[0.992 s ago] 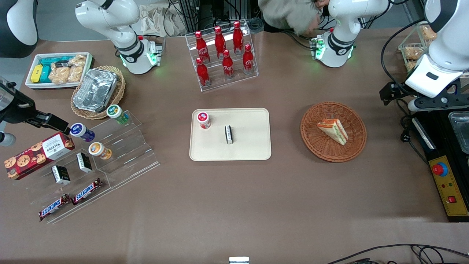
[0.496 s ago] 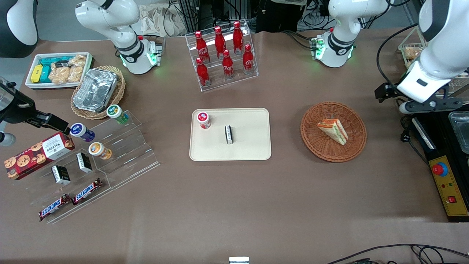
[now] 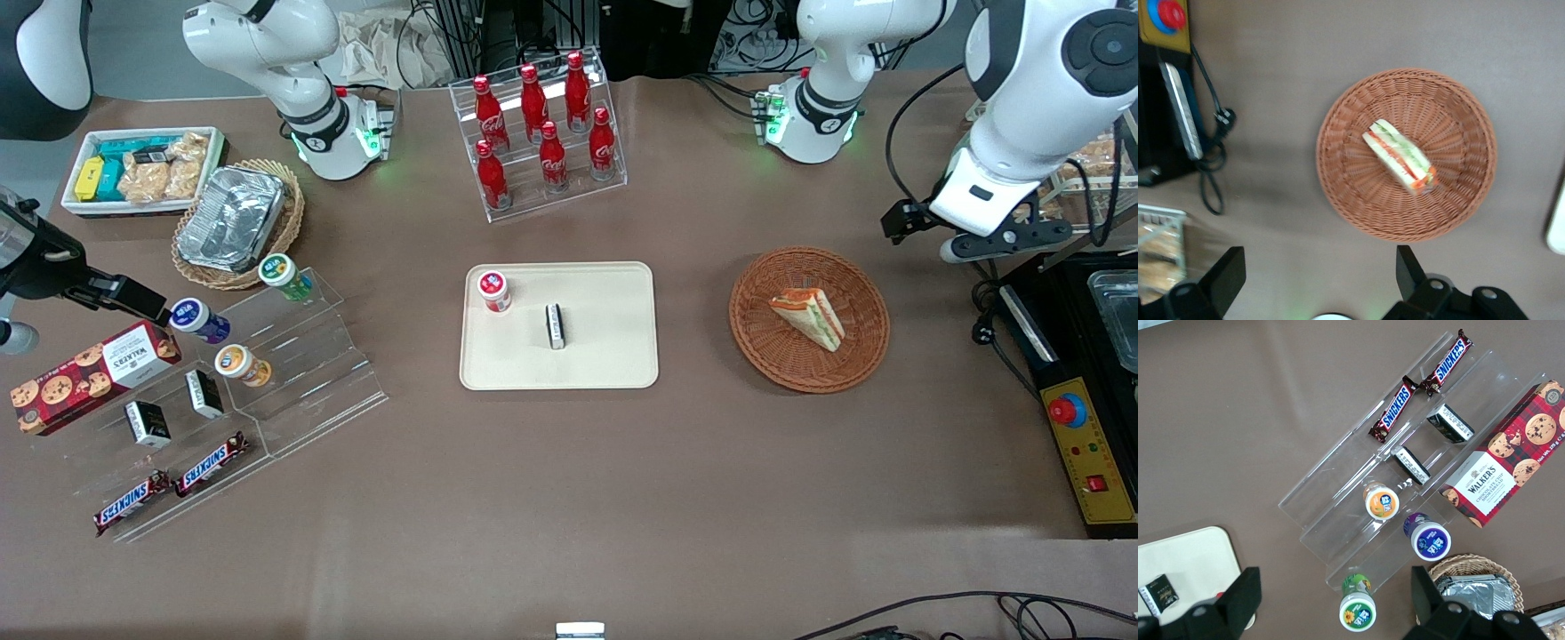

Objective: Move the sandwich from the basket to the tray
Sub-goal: 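Move the left gripper from rest toward the wicker basket, then lower the open left gripper over the wrapped sandwich in the basket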

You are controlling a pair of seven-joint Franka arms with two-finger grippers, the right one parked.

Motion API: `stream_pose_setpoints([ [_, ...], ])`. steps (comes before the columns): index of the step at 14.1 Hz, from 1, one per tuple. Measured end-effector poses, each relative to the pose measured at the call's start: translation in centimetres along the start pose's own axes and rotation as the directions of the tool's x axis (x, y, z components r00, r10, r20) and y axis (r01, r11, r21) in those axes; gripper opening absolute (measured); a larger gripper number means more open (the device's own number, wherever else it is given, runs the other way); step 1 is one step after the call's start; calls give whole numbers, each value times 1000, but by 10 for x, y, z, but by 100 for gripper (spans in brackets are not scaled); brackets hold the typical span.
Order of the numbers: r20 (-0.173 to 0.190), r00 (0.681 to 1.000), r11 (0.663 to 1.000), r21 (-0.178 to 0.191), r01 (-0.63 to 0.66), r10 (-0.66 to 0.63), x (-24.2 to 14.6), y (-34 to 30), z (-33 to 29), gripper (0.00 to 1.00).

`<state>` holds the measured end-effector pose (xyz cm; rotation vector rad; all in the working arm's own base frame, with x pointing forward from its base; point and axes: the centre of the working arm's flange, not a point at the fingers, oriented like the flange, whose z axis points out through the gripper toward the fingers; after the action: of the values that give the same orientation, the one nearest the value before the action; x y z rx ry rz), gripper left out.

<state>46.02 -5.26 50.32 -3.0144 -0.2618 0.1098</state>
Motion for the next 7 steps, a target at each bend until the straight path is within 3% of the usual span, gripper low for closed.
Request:
stream_pose_setpoints([
  [4,22,986,986,-13,168,-167,-4,11,39,100],
  [7,-31,946,946,-52,321,-323,-8,27,85,100],
])
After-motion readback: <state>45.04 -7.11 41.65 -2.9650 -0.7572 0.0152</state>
